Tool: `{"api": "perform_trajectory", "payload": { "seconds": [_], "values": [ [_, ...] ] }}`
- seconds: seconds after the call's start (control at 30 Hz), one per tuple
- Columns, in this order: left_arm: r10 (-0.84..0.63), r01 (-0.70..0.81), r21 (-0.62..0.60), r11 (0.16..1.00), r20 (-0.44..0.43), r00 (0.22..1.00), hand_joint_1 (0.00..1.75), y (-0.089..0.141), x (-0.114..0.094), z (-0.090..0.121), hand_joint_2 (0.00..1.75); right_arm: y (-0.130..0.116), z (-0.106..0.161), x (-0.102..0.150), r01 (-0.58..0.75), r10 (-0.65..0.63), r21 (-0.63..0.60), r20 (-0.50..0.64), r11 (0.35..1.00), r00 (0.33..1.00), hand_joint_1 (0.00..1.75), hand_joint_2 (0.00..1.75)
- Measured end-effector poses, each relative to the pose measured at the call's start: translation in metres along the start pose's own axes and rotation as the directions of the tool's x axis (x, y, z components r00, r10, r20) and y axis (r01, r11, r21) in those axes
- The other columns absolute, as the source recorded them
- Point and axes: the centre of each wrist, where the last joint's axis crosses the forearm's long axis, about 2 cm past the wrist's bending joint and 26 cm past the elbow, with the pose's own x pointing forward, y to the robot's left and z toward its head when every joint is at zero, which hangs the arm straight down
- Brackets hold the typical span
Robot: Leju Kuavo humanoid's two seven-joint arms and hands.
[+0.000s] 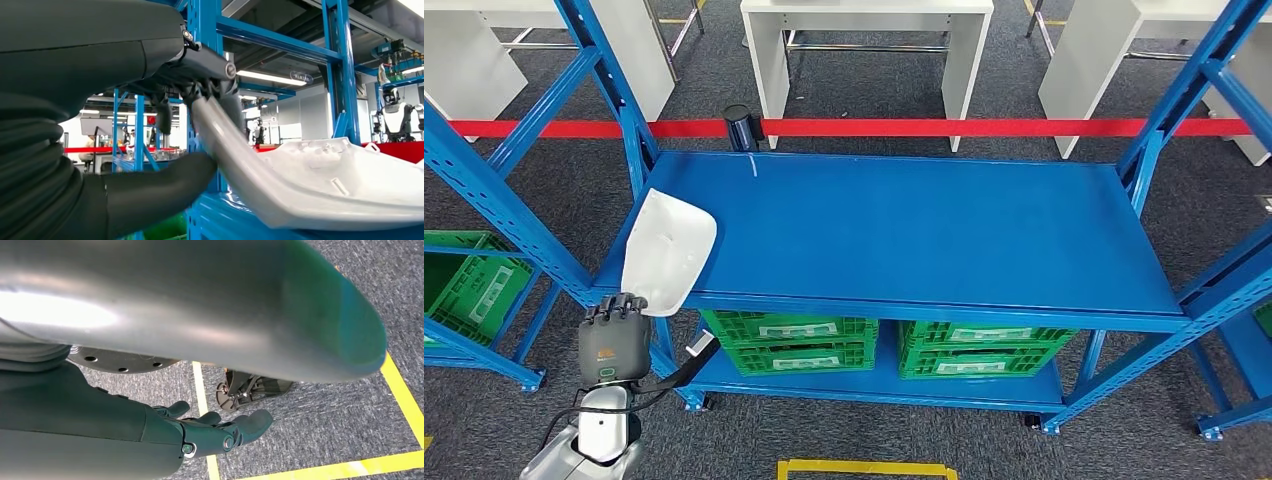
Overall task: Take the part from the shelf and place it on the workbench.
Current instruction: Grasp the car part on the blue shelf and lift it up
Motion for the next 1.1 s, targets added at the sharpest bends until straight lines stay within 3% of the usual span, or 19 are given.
{"api": "perform_trajectory", "payload": {
  "seconds": [0.6,0.73,0.8,0.9,0.93,1.1],
  "values": [
    [0.026,-0.026,-0.019,0.999,0.015,1.000,1.71,-0.0011,-0.0036,-0.0046,1.75,-0.0003,0.0000,0.0000,0.005,-0.005,-0.001,0.018,1.000,1.000,0.00,0.00],
    [0.027,-0.027,-0.019,0.999,-0.001,1.000,0.10,-0.0010,-0.0034,-0.0047,1.75,-0.0004,-0.0001,0.0001,0.005,-0.005,-0.002,0.018,1.000,1.000,0.00,0.00],
    [0.026,-0.026,-0.019,0.999,-0.015,1.000,0.21,-0.0010,-0.0036,-0.0048,1.75,-0.0005,-0.0001,0.0001,0.005,-0.005,-0.002,0.018,1.000,1.000,0.00,0.00],
    [0.030,-0.030,-0.022,0.999,-0.023,0.999,1.27,-0.0011,-0.0047,-0.0052,1.75,-0.0006,-0.0001,0.0002,0.004,-0.004,-0.002,0.018,1.000,1.000,0.00,0.00],
    [0.030,-0.031,-0.022,0.999,-0.024,0.999,1.47,-0.0012,-0.0051,-0.0053,1.75,-0.0006,-0.0001,0.0002,0.004,-0.004,-0.002,0.018,1.000,1.000,0.00,0.00],
    [0.021,-0.022,-0.021,1.000,-0.044,0.999,1.32,-0.0016,-0.0052,-0.0048,1.75,-0.0006,-0.0001,0.0001,0.004,-0.004,-0.002,0.018,1.000,1.000,0.00,0.00]
  ]
}}
